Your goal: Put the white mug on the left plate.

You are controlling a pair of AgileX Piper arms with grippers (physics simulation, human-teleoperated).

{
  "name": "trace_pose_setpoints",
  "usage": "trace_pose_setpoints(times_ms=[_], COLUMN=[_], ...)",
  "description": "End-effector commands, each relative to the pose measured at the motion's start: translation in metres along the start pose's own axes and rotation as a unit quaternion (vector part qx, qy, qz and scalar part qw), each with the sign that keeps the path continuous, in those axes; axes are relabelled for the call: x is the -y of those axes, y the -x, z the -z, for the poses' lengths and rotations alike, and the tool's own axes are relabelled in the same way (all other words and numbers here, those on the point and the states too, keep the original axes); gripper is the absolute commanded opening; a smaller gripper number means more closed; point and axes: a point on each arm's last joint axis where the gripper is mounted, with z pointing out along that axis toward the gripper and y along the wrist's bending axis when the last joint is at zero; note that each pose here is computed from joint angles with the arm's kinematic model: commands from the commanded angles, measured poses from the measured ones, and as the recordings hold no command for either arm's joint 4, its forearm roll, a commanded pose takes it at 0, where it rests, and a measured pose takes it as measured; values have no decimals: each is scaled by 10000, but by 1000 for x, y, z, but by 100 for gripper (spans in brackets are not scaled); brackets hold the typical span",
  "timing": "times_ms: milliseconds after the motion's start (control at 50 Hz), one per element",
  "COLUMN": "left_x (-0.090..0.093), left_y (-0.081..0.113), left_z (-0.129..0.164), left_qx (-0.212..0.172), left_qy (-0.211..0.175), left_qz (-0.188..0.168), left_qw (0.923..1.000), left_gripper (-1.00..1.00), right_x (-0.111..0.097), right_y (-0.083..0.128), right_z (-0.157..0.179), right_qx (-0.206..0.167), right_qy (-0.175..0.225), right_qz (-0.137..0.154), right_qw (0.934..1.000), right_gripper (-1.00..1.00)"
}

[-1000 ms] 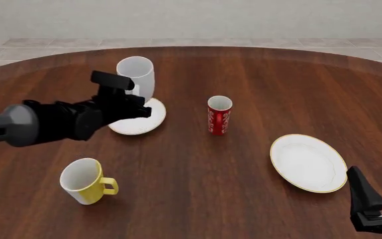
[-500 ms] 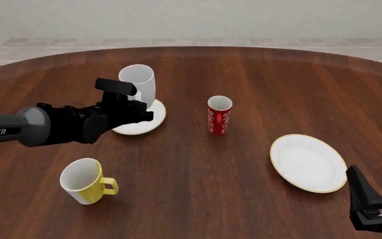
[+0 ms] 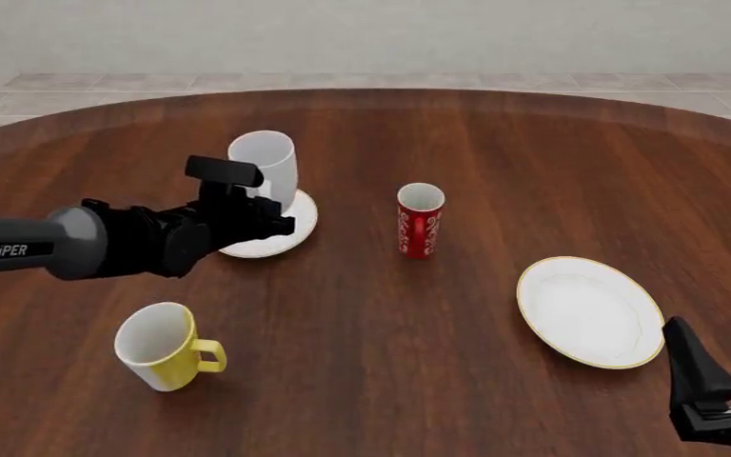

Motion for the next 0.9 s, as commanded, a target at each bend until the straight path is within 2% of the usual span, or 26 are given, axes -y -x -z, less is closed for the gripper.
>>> trace_pose_setpoints(times_ms=[20,560,900], left_x=[-1,-16,-13], left_y=[1,-5,-14], left_z=[-1,-6,-13], left_qx=[26,-17,-95], left_qy=[2,175,141], left_qz=[-6,105,164], left_qw=[10000,9998,9997], left_gripper=[-100,-100,-100], right_x=[0,0,0], right_y=[0,0,0], right_z=[0,-2,-2], right_qx=[3,-16,-6], right_qy=[1,11,6], right_qz=[1,21,13], right_qw=[10000,10000,10000], right_gripper=[100,100,100])
